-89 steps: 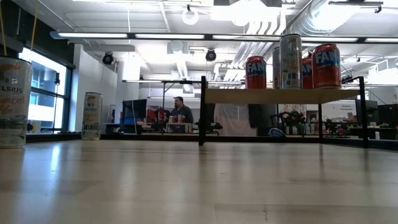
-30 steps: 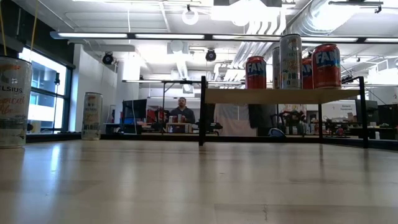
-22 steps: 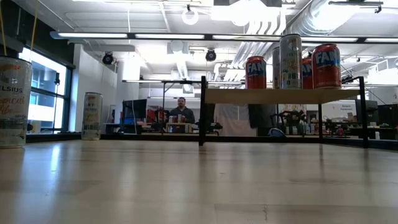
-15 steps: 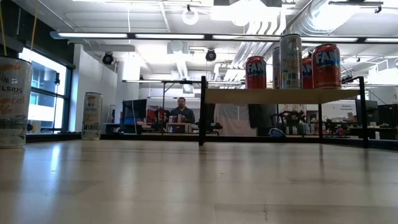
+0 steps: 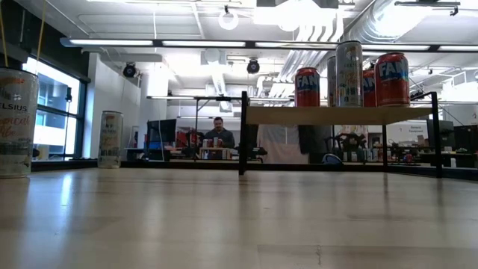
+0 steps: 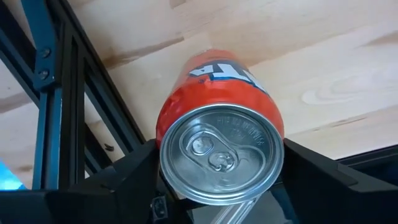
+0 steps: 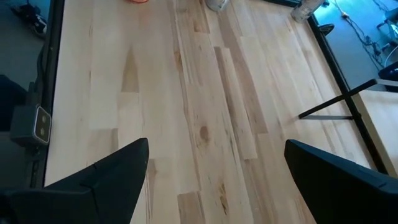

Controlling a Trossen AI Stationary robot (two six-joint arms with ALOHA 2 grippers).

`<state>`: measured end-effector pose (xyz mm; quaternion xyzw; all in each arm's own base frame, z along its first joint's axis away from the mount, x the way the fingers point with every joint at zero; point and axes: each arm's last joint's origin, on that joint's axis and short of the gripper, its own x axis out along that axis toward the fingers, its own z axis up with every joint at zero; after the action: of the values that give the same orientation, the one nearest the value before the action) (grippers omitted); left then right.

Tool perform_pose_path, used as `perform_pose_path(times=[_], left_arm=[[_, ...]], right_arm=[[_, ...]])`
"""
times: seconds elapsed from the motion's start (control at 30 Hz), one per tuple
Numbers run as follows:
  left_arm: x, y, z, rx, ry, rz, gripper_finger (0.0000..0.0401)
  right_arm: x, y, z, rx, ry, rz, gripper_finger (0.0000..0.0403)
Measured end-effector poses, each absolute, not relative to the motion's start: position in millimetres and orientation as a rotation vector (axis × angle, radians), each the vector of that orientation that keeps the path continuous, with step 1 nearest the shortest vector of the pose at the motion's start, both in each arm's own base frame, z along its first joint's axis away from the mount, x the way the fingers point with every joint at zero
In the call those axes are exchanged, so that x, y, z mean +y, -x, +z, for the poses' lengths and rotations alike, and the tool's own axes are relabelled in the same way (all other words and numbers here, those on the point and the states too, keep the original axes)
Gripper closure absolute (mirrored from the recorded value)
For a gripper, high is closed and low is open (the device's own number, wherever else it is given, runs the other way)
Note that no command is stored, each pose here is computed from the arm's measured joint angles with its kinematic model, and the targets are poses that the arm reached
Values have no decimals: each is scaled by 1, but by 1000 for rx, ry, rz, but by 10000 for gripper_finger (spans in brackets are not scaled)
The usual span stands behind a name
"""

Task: Place canned beverage on shelf
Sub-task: Put the orange soda can on the shelf aligned with the other orange soda can

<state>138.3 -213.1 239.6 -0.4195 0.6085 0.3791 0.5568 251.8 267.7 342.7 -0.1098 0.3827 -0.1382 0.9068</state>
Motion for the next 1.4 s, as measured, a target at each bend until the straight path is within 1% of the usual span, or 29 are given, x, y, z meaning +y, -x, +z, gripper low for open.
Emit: perform_pose_path(times=[0.13, 0.27, 0.43, 0.63, 0.8, 0.9, 1.07, 1.17, 1.23, 1.4], left_arm=[[-211, -141, 240, 1441, 939, 839, 129], [-205, -153, 243, 1411, 880, 770, 129], [-190, -180, 257, 1361, 817, 655, 129], [-153, -218, 265, 1330, 746, 577, 129], [-124, -248, 283, 1257, 727, 462, 129], [-109, -258, 294, 1237, 724, 437, 129], [-101, -290, 299, 1239, 695, 379, 129], [-104, -316, 299, 1263, 621, 313, 129], [-104, -330, 296, 1306, 562, 310, 129], [-100, -356, 271, 1410, 451, 318, 129]], right_arm=[[268, -252, 343, 800, 266, -266, 41], [267, -251, 343, 807, 298, -255, 41], [267, -250, 343, 827, 293, -242, 41], [266, -249, 342, 839, 292, -252, 41], [262, -246, 341, 864, 276, -287, 41], [262, -246, 341, 866, 260, -300, 41], [262, -246, 341, 866, 257, -301, 41], [262, -246, 341, 865, 256, -302, 41], [262, -246, 341, 865, 252, -303, 41], [264, -244, 341, 872, 236, -296, 41]])
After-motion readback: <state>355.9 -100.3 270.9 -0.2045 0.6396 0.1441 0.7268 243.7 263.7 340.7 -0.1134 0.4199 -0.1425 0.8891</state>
